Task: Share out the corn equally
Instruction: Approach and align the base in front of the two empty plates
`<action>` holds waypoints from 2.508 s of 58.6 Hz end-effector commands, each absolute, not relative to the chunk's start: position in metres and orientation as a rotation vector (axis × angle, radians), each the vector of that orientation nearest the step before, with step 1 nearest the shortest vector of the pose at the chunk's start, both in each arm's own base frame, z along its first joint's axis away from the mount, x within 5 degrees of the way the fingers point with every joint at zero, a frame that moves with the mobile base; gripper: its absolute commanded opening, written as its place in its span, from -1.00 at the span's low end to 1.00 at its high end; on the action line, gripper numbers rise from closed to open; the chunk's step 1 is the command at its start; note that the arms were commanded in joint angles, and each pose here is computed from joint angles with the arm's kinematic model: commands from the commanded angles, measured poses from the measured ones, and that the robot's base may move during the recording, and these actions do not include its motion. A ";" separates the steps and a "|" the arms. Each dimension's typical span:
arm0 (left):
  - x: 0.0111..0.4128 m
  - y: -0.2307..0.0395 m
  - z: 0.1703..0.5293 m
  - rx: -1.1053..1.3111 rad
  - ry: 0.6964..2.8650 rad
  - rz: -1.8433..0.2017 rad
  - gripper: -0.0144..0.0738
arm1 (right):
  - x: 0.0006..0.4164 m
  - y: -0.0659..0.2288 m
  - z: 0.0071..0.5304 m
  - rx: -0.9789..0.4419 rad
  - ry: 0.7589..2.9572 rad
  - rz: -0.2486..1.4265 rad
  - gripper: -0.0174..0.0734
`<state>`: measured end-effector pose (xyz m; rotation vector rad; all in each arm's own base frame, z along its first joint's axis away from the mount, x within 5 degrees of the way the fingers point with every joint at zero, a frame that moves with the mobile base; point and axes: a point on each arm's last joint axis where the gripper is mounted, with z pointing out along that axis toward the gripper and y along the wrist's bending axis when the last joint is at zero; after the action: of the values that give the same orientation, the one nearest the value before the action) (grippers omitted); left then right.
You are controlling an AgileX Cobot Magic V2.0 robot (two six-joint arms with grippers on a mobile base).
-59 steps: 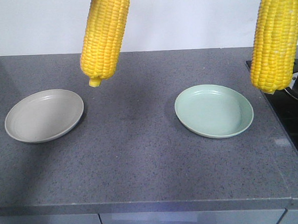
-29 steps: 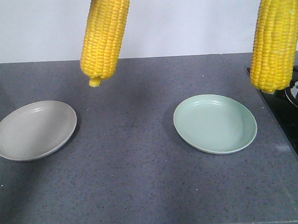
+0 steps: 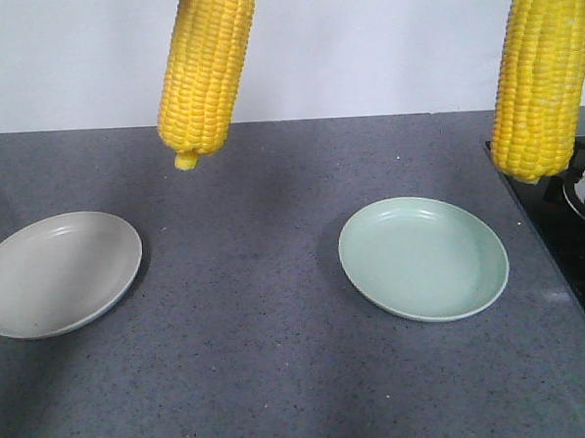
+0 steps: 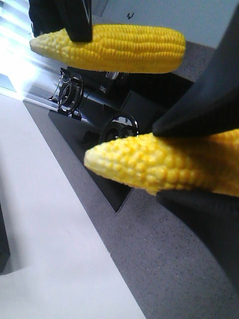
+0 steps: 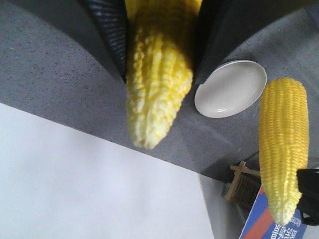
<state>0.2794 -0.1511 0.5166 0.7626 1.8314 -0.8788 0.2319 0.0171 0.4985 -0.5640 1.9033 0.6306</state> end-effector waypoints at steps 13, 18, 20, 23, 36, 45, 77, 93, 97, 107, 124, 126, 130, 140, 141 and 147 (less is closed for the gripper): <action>0.263 -0.147 0.541 0.718 1.718 -0.913 -0.69 | 0.220 0.021 0.516 -0.565 1.810 0.634 -0.63; 0.263 -0.147 0.541 0.718 1.718 -0.913 -0.69 | 0.220 0.021 0.516 -0.565 1.810 0.634 -0.63; 0.263 -0.147 0.541 0.718 1.718 -0.913 -0.69 | 0.220 0.021 0.516 -0.565 1.810 0.634 -0.63; 0.263 -0.147 0.541 0.718 1.718 -0.913 -0.69 | 0.220 0.021 0.516 -0.565 1.810 0.634 -0.63; 0.263 -0.147 0.541 0.718 1.718 -0.913 -0.69 | 0.220 0.021 0.516 -0.565 1.810 0.634 -0.63; 0.263 -0.147 0.541 0.718 1.718 -0.913 -0.69 | 0.220 0.021 0.516 -0.565 1.810 0.634 -0.63; 0.263 -0.147 0.541 0.718 1.718 -0.913 -0.69 | 0.220 0.021 0.516 -0.565 1.810 0.634 -0.63; 0.263 -0.147 0.541 0.718 1.718 -0.913 -0.69 | 0.220 0.021 0.516 -0.565 1.810 0.634 -0.63; 0.263 -0.147 0.541 0.718 1.718 -0.913 -0.69 | 0.220 0.021 0.516 -0.565 1.810 0.634 -0.63; 0.263 -0.147 0.541 0.718 1.718 -0.913 -0.69 | 0.220 0.021 0.516 -0.565 1.810 0.634 -0.63; 0.263 -0.147 0.541 0.718 1.718 -0.913 -0.69 | 0.220 0.021 0.516 -0.565 1.810 0.634 -0.63; 0.263 -0.147 0.541 0.718 1.718 -0.913 -0.69 | 0.220 0.021 0.516 -0.565 1.810 0.634 -0.63; 0.263 -0.147 0.541 0.718 1.718 -0.913 -0.69 | 0.220 0.021 0.516 -0.565 1.810 0.634 -0.63; 0.263 -0.147 0.541 0.718 1.718 -0.913 -0.69 | 0.220 0.021 0.516 -0.565 1.810 0.634 -0.63; 0.263 -0.147 0.541 0.718 1.718 -0.913 -0.69 | 0.220 0.021 0.516 -0.565 1.810 0.634 -0.63; 0.263 -0.147 0.541 0.718 1.718 -0.913 -0.69 | 0.220 0.021 0.516 -0.565 1.810 0.634 -0.63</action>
<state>0.2794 -0.1511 0.5166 0.7626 1.8314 -0.8788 0.2319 0.0171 0.4985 -0.5640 1.9033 0.6306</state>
